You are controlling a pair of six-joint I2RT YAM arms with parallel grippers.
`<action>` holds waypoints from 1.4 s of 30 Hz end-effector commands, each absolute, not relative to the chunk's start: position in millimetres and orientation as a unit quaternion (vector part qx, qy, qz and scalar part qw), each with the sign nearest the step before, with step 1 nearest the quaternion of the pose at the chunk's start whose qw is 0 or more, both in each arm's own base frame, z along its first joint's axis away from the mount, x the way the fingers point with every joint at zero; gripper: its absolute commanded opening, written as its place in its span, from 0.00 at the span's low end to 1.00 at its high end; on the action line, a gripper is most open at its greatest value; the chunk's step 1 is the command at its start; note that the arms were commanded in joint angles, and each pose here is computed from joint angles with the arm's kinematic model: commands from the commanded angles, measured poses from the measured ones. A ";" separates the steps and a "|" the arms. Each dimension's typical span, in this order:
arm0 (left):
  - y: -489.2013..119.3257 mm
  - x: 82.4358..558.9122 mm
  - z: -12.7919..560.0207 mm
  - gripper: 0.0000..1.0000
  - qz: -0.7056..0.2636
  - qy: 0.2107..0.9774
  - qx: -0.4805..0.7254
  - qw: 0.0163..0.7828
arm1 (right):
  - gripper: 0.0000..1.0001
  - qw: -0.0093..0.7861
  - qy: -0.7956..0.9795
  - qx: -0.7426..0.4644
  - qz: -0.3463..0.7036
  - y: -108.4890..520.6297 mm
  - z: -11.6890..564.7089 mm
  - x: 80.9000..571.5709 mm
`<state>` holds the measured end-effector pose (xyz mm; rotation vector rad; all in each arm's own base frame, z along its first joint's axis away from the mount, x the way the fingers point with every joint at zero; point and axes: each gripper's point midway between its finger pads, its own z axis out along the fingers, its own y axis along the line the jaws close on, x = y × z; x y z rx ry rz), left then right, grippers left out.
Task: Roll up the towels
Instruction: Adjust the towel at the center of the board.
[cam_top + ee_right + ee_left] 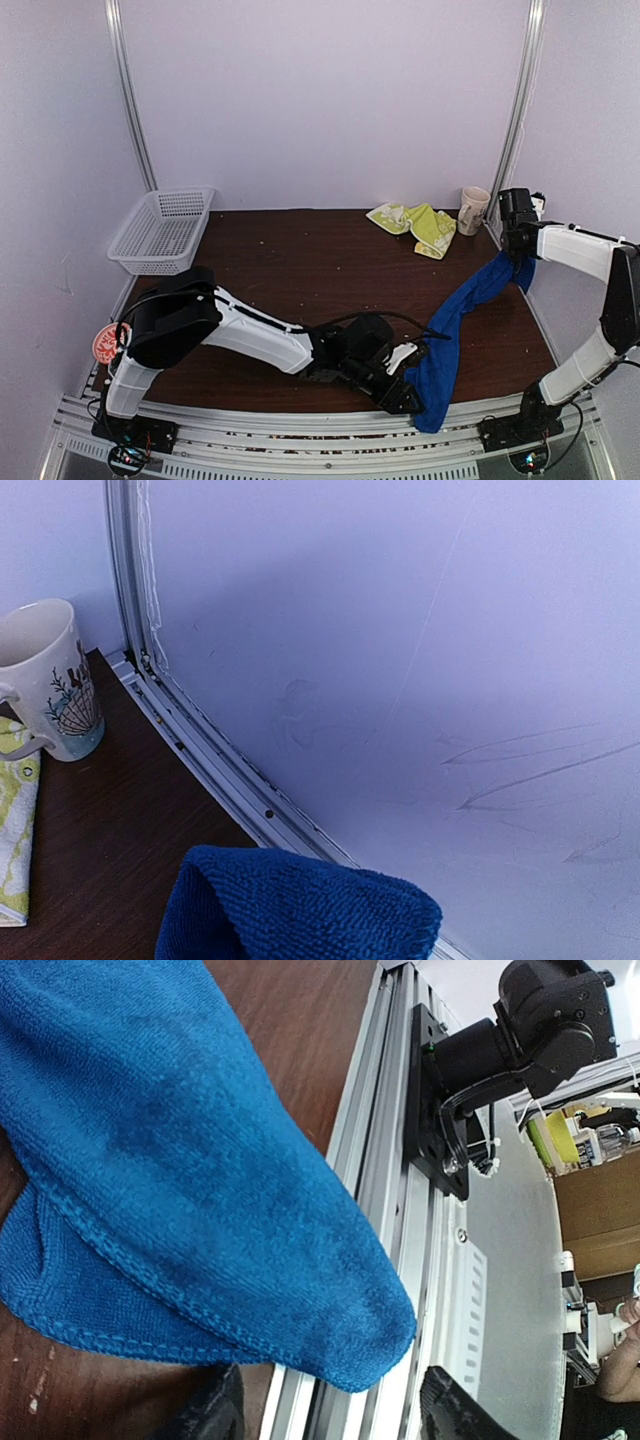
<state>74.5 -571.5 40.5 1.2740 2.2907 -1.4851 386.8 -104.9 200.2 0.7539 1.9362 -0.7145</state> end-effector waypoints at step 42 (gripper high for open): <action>-591.7 45.6 37.7 0.46 -0.525 0.761 0.380 0.005 | 0.00 0.472 0.791 0.303 -0.245 -96.9 201.6 387.1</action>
